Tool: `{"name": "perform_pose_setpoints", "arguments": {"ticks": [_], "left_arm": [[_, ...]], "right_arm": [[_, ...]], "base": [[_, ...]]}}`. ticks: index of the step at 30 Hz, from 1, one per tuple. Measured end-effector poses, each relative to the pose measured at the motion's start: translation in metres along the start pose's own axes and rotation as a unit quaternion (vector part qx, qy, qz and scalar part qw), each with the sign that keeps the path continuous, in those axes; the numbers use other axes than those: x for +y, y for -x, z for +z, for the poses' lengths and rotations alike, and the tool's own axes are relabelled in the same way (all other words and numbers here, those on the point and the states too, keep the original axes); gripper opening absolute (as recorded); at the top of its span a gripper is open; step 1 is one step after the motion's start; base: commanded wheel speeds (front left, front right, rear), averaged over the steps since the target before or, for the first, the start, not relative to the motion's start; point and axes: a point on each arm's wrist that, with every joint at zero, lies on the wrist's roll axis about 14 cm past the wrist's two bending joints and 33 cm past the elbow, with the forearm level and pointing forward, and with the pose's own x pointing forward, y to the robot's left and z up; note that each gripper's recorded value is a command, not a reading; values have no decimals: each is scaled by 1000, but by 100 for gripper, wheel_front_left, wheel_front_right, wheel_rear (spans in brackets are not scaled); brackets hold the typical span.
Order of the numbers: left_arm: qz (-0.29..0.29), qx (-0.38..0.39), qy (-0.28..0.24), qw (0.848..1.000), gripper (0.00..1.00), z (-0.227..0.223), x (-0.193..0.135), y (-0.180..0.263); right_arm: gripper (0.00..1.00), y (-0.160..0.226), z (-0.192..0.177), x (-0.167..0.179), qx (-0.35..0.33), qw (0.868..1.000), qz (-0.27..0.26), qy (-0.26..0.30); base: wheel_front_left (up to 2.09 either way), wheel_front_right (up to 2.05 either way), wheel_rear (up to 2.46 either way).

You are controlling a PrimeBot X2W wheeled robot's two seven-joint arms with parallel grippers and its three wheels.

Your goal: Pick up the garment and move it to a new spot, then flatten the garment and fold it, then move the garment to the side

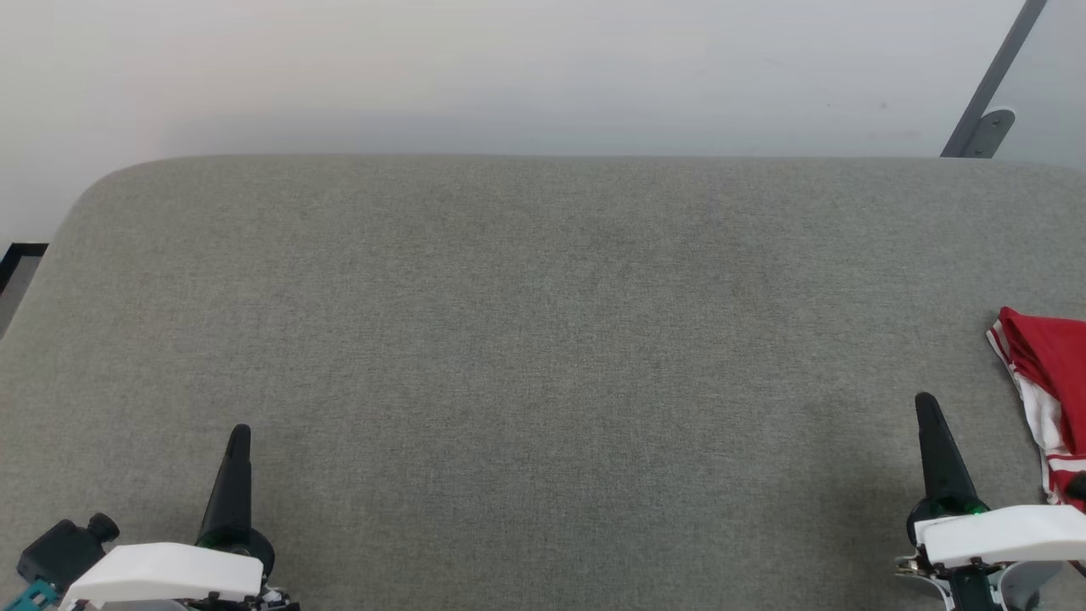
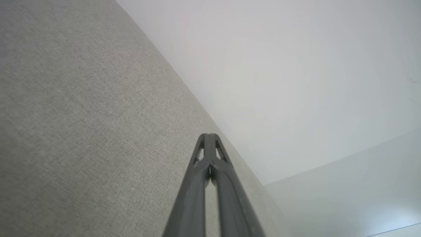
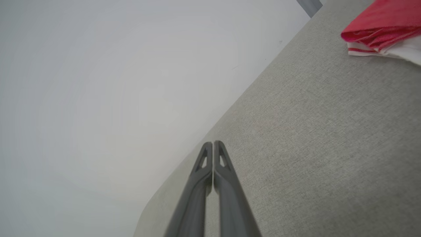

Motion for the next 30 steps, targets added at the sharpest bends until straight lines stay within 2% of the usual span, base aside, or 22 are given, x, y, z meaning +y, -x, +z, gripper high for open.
{"name": "perform_pose_setpoints", "arguments": {"ticks": [30], "left_arm": [[-10, 16, 139, 990, 0, -9, -13, -12]], "right_arm": [[0, -2, 4, 3, 2, 990, 4, -142]], "base": [[0, 0, 0]]}}
